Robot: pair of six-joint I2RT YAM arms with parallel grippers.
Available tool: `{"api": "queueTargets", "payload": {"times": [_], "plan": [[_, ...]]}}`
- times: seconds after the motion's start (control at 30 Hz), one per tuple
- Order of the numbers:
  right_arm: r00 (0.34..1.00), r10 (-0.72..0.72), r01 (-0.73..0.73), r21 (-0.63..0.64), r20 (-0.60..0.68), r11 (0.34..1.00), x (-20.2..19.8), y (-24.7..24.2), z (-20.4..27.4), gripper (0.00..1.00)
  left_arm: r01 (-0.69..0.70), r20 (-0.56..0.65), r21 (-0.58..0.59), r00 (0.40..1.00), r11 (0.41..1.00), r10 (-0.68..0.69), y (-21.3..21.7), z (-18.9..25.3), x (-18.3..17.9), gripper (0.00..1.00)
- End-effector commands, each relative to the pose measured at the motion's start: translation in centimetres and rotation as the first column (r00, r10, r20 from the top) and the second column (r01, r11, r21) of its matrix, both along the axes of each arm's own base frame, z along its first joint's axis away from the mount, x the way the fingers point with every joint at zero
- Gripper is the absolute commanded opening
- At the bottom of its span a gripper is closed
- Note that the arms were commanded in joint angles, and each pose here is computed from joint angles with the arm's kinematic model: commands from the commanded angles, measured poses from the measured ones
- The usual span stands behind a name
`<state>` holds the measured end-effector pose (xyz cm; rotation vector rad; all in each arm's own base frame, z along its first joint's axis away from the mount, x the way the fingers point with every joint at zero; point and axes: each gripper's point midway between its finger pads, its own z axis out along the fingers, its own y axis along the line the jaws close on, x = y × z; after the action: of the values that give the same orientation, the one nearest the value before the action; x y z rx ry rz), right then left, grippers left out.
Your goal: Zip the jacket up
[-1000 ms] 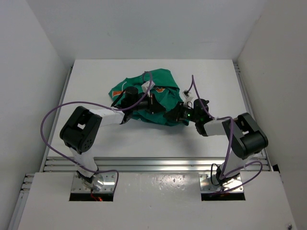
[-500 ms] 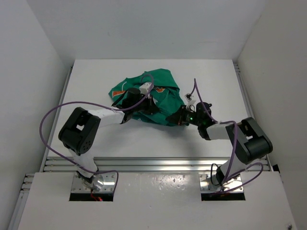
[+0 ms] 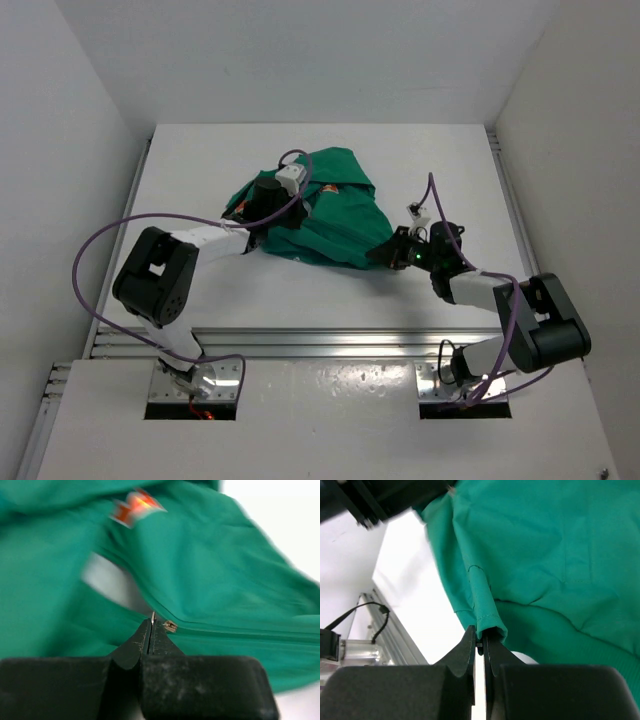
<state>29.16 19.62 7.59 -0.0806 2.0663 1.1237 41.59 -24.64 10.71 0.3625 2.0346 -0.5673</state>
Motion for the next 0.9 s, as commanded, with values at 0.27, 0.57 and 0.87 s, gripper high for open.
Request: {"api": "queueTargets", "payload": {"times": [0.27, 0.57, 0.87], "plan": [[0.989, -0.129, 0.118, -0.142, -0.072, 0.983, -2.3, -6.5, -2.7, 0.0, -0.301, 0.287, 0.275, 0.932, 0.913, 0.22, 10.9, 4.1, 9.0, 0.0], [0.961, -0.256, 0.234, -0.189, -0.102, 0.954, -2.3, -10.8, -3.0, 0.0, -0.48, 0.439, 0.326, 0.84, 0.814, 0.32, 16.7, 8.8, 12.6, 0.0], [0.915, -0.4, 0.385, -0.185, -0.049, 0.904, 0.6, -15.5, -1.0, 0.0, -0.636, 0.584, 0.267, 0.705, 0.724, 0.403, 22.3, 18.0, 14.5, 0.0]]}}
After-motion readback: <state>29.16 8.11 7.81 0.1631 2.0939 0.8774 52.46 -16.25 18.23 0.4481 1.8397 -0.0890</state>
